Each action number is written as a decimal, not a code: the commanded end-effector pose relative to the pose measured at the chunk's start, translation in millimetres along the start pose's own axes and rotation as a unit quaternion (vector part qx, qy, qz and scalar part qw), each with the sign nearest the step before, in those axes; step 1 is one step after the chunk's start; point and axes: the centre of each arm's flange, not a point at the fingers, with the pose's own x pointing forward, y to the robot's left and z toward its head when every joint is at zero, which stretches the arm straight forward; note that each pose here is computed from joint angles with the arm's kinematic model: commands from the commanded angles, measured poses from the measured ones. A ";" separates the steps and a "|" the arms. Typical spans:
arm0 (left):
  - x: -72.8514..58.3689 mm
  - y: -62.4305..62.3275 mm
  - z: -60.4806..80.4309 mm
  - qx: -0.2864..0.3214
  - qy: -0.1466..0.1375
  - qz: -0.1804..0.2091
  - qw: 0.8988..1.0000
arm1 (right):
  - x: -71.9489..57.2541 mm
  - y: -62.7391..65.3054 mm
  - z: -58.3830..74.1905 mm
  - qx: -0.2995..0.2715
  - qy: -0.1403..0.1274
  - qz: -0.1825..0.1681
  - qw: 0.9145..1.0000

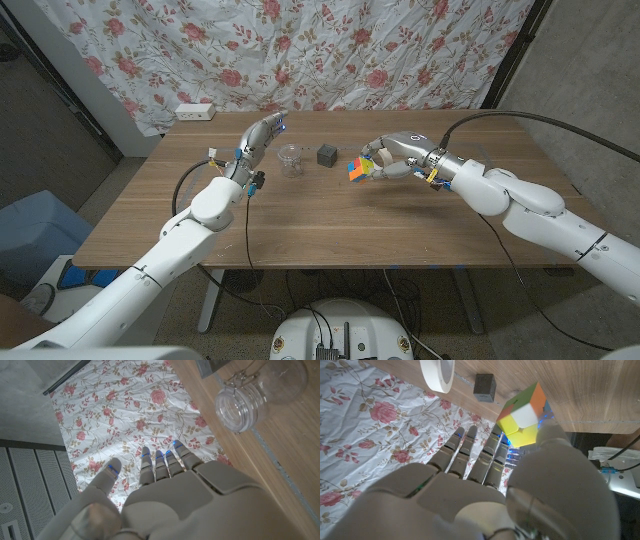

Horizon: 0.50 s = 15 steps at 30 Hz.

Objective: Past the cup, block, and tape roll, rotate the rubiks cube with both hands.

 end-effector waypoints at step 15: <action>17.4 -35.7 -2.5 -0.008 0.007 -0.058 0.998 | 7.6 10.6 5.0 0.006 0.029 -0.091 0.995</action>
